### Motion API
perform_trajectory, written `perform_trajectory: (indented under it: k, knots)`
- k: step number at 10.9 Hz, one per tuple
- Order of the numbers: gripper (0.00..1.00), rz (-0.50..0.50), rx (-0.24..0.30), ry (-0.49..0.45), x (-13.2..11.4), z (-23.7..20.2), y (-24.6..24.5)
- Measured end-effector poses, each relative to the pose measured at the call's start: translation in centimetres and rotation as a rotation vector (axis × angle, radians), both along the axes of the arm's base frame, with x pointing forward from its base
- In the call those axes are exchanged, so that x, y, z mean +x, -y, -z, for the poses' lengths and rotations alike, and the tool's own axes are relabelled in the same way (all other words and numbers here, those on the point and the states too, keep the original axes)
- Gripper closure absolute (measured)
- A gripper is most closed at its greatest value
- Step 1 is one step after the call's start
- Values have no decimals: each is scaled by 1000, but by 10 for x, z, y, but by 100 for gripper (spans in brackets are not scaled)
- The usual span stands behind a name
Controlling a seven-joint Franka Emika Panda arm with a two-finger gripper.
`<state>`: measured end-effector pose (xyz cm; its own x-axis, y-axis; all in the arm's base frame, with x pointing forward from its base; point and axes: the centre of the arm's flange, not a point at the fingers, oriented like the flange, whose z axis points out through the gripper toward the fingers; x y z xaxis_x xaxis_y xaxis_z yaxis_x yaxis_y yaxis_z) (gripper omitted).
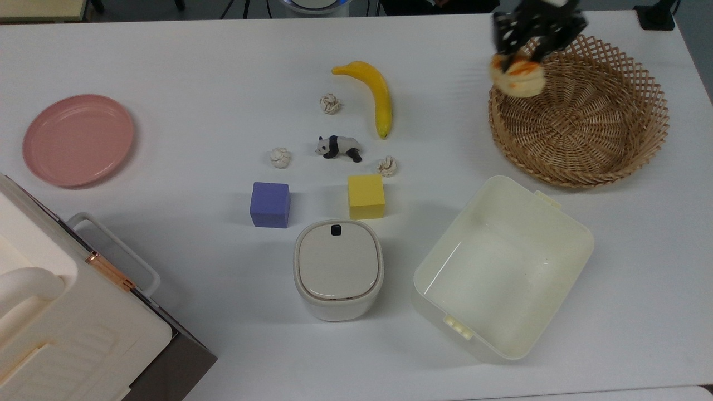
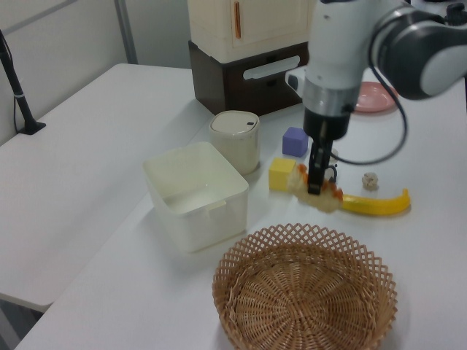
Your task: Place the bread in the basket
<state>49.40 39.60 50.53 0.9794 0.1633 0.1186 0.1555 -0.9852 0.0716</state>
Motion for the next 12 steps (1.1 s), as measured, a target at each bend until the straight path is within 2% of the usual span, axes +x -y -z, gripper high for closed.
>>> perform_trajectory:
  k: [2, 3, 5, 6, 7, 9, 12]
  knots:
    - [50, -31, 34, 29, -26, -1, -39]
    - [48, -35, 41, 35, -31, -1, -45]
    - [22, -27, 41, 37, -29, -2, -43]
    - [6, -19, 42, 40, -26, -3, -40]
    - [1, -9, 46, 48, -21, -7, -36]
    - [0, 33, 50, 78, 1, -20, -15]
    - [0, 98, -12, 46, 57, -36, 78]
